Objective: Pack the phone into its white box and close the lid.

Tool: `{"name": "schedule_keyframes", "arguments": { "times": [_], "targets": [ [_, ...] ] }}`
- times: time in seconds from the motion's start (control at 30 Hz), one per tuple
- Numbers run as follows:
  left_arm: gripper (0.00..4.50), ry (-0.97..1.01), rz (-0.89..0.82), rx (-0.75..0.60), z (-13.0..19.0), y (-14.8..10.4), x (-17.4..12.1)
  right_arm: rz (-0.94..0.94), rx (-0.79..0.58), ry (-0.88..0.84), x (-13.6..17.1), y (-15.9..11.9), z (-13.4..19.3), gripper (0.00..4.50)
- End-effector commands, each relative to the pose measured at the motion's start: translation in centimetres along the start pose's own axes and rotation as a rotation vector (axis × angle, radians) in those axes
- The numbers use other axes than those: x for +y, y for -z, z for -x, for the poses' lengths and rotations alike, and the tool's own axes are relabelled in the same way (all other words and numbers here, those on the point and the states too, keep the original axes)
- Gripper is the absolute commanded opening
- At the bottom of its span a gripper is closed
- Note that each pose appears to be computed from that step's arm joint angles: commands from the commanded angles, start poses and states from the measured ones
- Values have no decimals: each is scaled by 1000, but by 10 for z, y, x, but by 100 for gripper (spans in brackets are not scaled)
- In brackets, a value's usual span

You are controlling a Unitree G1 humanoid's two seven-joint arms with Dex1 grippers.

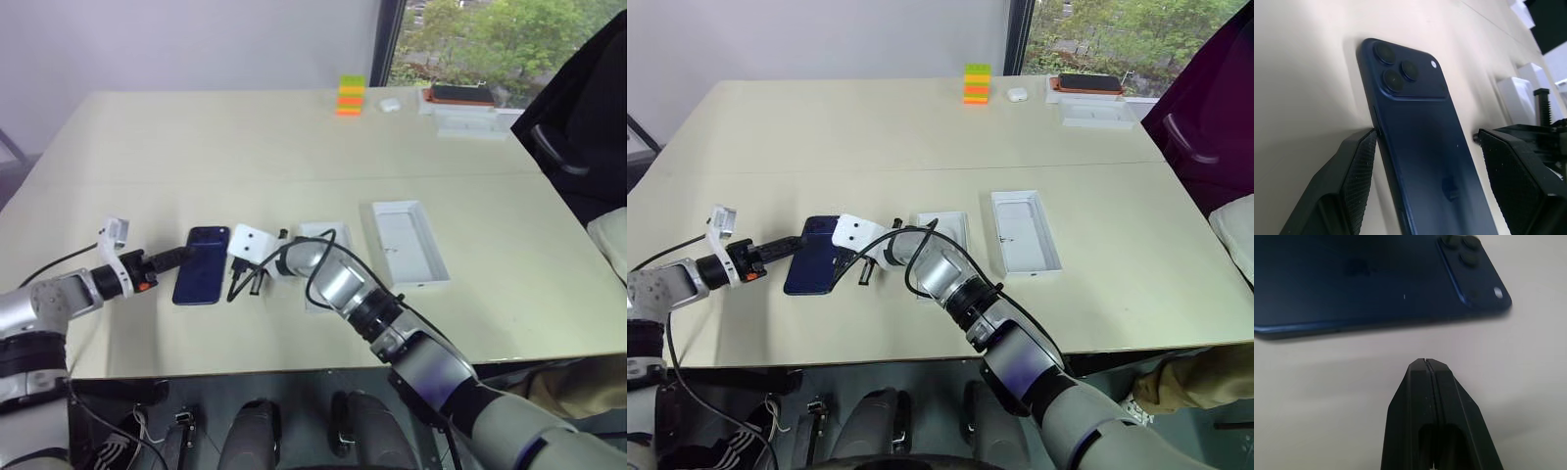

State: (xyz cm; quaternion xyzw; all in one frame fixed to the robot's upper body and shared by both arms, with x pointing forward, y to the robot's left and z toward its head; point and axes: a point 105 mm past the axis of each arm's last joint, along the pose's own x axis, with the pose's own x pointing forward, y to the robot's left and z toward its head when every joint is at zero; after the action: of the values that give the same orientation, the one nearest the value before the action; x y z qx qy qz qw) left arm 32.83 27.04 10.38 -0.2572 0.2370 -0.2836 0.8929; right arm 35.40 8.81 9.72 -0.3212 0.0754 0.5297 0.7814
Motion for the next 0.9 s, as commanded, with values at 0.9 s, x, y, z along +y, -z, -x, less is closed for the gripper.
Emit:
{"name": "schedule_keyframes", "arguments": {
  "times": [0.9],
  "targets": [
    [350,-40,190,199,-32,48,-25,59,50,-52,8,4,7,2]
  ]
}}
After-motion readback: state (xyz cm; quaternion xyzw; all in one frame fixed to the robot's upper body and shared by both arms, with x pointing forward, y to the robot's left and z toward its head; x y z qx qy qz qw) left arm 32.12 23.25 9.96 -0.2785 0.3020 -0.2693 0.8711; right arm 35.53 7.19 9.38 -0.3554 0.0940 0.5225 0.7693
